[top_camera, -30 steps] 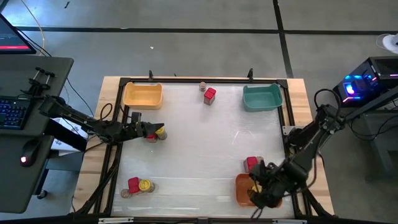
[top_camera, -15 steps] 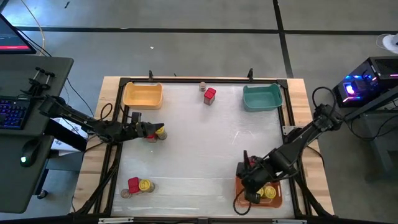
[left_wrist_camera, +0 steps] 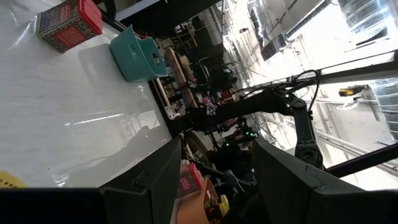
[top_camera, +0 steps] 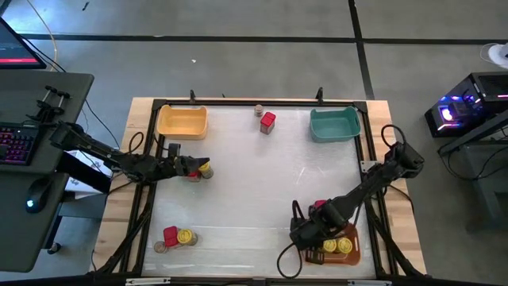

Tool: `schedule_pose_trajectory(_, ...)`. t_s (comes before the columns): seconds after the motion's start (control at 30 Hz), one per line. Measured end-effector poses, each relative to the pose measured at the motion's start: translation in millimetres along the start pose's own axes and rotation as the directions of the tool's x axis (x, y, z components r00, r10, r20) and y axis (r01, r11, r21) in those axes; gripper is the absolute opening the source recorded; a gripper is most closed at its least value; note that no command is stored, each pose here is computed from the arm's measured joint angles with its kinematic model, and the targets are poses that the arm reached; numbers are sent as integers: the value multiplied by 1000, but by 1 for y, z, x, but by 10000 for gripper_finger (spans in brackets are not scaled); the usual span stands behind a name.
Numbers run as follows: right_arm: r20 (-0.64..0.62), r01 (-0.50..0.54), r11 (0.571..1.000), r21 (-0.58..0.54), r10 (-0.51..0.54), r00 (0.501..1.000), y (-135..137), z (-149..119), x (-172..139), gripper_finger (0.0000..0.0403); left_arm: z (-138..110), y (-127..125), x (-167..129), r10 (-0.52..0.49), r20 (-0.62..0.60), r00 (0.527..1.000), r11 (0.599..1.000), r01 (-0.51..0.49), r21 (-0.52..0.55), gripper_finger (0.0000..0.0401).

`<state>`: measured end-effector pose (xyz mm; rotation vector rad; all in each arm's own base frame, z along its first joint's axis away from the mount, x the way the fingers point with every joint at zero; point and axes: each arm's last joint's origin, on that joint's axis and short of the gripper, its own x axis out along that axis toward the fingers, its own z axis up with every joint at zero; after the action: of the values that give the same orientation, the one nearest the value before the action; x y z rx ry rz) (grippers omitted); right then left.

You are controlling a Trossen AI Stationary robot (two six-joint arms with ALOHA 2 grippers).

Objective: Sort spices by type
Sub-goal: Put the top yellow seasoning bottle into the orange bin

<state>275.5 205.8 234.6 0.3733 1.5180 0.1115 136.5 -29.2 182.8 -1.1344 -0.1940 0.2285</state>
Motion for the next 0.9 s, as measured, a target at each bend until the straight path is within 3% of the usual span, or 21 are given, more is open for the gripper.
schedule_pose_trajectory(0.9, -112, 68, 997, 33, -64, 992, 9, -23, 10, 0, -1, 3, 0, 23, -11, 1000, 1000, -23, 18, 186)
